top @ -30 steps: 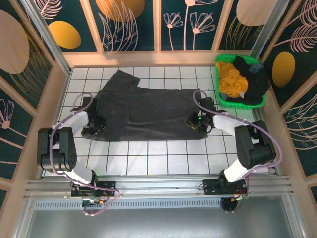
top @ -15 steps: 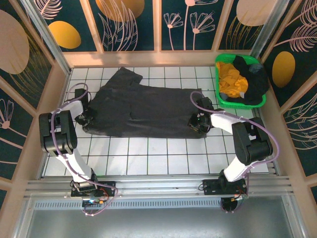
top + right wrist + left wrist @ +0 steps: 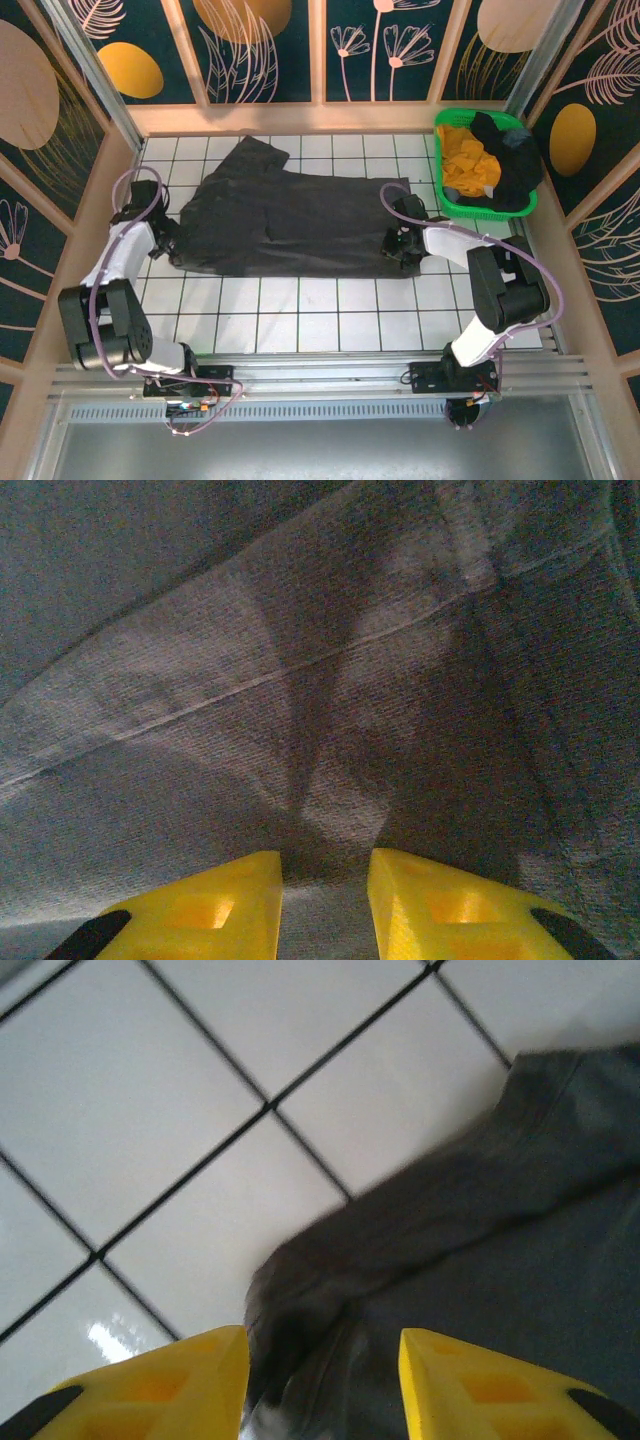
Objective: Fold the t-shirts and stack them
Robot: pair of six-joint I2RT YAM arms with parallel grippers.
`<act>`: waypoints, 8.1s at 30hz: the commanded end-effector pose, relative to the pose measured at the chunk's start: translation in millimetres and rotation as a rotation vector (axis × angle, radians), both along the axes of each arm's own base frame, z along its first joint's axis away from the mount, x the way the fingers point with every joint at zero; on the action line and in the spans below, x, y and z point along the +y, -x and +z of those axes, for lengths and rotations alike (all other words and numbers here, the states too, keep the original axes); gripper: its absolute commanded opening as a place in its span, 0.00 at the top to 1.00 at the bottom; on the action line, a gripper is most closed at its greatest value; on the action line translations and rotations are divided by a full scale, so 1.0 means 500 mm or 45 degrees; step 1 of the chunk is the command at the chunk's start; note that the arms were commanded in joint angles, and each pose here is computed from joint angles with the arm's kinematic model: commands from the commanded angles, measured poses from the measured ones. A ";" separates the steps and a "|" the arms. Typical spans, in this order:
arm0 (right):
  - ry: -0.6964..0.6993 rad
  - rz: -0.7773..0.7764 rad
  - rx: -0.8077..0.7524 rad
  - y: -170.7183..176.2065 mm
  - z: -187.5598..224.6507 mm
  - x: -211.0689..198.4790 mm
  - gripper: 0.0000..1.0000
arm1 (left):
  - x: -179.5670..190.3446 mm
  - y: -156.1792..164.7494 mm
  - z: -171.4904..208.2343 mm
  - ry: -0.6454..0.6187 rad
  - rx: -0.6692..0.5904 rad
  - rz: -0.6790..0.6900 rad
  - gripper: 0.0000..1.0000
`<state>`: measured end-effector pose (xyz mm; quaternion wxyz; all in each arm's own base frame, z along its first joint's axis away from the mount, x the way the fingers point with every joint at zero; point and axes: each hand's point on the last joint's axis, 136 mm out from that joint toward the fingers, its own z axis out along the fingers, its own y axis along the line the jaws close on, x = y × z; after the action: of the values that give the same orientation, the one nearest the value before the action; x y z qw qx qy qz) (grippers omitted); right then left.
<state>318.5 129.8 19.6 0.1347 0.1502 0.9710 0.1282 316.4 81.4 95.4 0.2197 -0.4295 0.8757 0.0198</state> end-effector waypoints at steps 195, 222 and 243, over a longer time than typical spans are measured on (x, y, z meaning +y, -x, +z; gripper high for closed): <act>0.183 0.006 0.393 0.212 -0.057 -0.076 0.65 | -0.134 0.181 -0.210 0.185 0.402 0.003 0.71; -0.187 -0.017 -0.352 -0.303 0.276 0.050 0.62 | -0.150 -0.626 -0.039 -0.095 -0.217 -0.377 0.63; -0.204 -0.022 -0.270 -0.244 0.216 0.039 0.61 | -0.245 -0.699 -0.167 -0.127 -0.304 -0.498 0.46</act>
<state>437.6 147.4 104.4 0.1984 0.1638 0.9458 0.1980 667.6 -35.9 26.1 0.3542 -0.2448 0.9019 -0.0355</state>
